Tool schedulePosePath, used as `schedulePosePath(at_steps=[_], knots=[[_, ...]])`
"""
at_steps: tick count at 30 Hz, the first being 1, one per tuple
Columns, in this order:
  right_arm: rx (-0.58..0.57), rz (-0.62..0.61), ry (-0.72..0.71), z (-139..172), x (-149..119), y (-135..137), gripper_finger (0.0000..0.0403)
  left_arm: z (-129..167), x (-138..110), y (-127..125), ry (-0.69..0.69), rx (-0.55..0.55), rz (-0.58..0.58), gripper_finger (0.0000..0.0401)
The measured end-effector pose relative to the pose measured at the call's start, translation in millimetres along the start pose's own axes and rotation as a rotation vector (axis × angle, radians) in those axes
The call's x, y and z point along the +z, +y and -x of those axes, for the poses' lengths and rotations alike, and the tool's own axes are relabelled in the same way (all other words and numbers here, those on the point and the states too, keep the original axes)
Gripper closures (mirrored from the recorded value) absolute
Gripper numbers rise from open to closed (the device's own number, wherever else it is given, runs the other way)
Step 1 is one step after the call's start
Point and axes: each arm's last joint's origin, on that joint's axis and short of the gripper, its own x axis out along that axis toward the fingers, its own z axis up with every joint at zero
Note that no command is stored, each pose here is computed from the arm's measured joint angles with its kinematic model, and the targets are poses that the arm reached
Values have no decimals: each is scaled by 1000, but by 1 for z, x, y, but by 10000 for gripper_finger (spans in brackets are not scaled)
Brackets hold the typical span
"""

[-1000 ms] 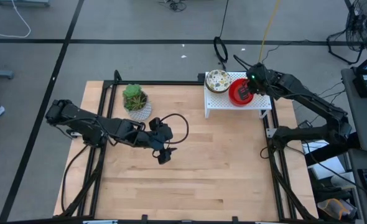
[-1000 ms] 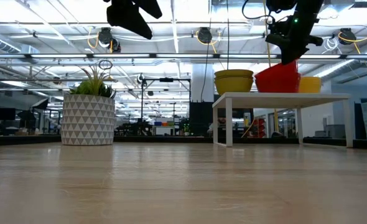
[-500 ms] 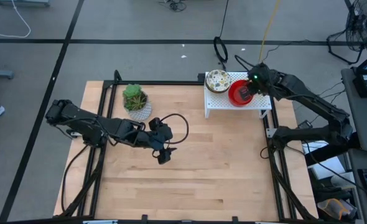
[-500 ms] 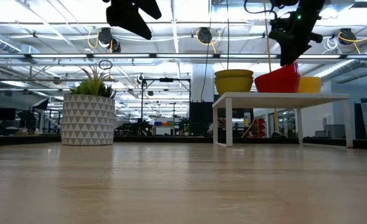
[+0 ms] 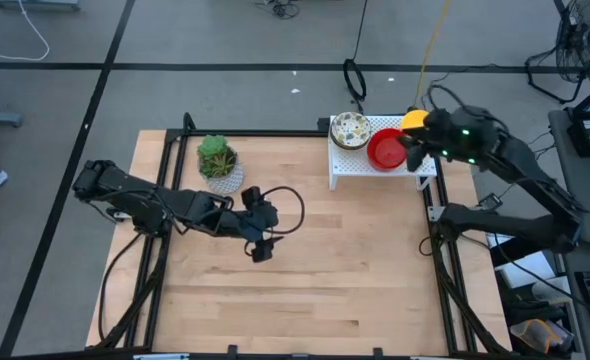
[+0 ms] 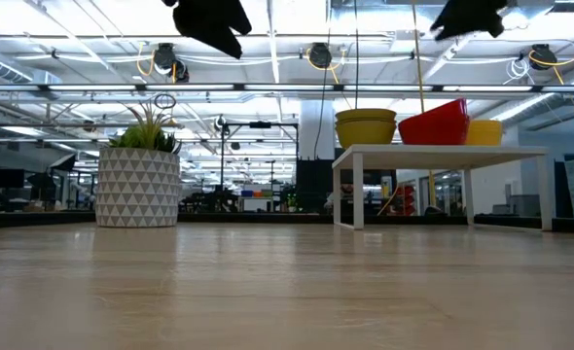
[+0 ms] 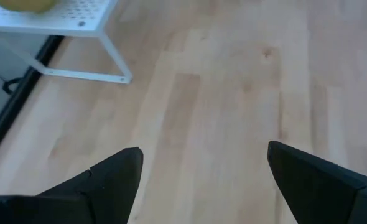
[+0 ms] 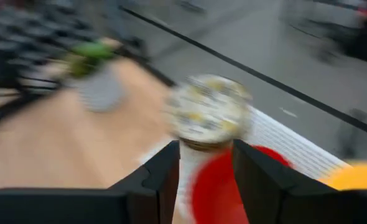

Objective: Pick & Place Mini bowls
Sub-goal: Return to Home Position

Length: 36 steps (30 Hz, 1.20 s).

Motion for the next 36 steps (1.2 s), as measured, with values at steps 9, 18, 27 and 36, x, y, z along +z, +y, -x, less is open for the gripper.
schedulePosePath(at_steps=[9,18,27,36], knots=[[224,35,-137,23,-28,5,277,47,-9,24,5,132,94,52],[439,-34,-270,-13,-92,6,277,115,-34,45,-121,159,192,52],[547,-20,-296,-42,-126,11,277,144,-73,61,-260,186,330,52],[669,-70,-353,-64,-162,18,269,143,-118,79,-374,269,447,52]])
